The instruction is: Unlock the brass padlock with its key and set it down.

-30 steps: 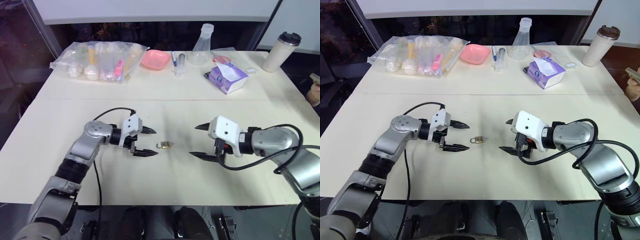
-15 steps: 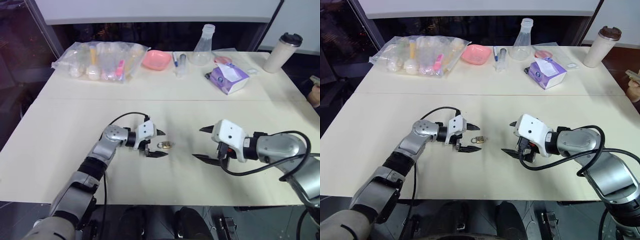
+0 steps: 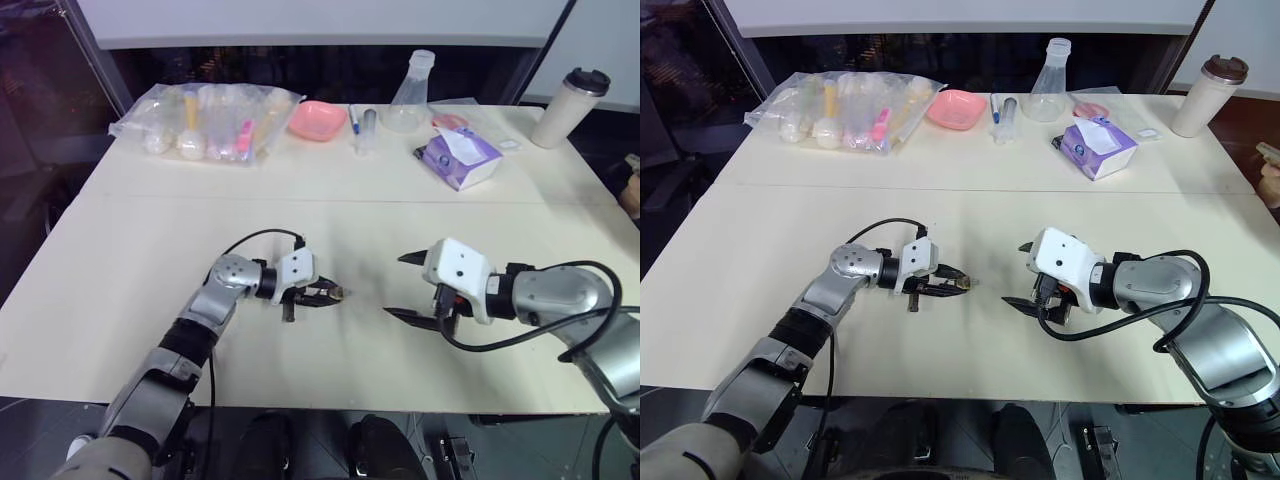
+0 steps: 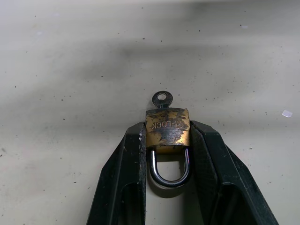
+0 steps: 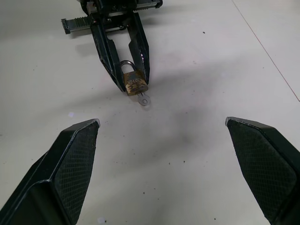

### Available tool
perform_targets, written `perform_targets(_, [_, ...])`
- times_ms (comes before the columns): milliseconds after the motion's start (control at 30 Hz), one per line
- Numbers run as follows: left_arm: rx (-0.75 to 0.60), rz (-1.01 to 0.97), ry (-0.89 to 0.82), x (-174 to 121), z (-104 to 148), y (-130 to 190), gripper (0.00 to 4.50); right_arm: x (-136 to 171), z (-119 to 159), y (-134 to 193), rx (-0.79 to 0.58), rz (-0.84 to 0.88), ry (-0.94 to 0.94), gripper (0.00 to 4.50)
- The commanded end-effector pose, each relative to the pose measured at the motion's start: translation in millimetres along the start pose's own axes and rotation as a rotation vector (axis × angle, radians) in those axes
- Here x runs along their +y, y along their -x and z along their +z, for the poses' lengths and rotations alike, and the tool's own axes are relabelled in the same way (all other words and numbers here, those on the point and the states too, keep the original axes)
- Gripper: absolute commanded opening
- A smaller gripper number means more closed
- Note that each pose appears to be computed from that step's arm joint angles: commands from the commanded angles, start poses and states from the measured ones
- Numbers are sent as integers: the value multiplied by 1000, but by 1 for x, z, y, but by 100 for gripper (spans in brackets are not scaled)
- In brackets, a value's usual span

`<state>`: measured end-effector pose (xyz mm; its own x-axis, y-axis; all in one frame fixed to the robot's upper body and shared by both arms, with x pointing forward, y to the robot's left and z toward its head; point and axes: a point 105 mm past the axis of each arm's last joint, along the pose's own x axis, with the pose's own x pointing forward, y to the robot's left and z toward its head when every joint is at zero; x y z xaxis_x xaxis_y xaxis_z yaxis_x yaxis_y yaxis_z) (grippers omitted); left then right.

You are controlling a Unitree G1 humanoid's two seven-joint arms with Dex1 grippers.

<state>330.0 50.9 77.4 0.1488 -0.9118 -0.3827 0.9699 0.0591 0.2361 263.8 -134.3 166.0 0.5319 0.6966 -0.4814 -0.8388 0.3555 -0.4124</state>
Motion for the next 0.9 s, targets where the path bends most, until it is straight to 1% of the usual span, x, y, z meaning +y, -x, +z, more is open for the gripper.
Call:
perform_targets(33, [47,90,32,19,-7,26,74,-2,15,-4,-50,-17,57,450])
perform_targets(133, [15,96,47,29,5,47,74,-2,21,-9,-82,-18,72,450])
perform_targets(200, [8,94,50,31,9,52,74,-3,24,-12,-96,-27,85,450])
perform_targets(233, [-6,62,48,31,16,62,74,-5,26,-15,-105,-33,99,450])
perform_targets(267, [-24,36,45,34,27,75,74,-8,29,-21,-111,-42,159,450])
perform_targets(333, [-47,1,26,38,44,89,74,-12,29,-29,-104,-63,265,450])
perform_targets(367, [-55,-6,14,40,51,91,74,-15,28,-35,-90,-77,336,450])
perform_targets(433, [-67,-25,-5,42,62,93,74,-18,29,-47,-100,-94,416,450])
perform_targets(533, [-70,-42,-10,43,67,92,74,-23,35,-58,-150,-140,486,450])
perform_targets(600, [-51,-41,-24,46,65,87,74,-25,41,-69,-179,-181,585,450])
perform_targets(700, [-40,-51,-34,45,61,82,74,-25,49,-79,-202,-212,668,450])
perform_targets(900, [-32,-48,-49,45,58,81,74,-25,56,-83,-229,-224,685,450])
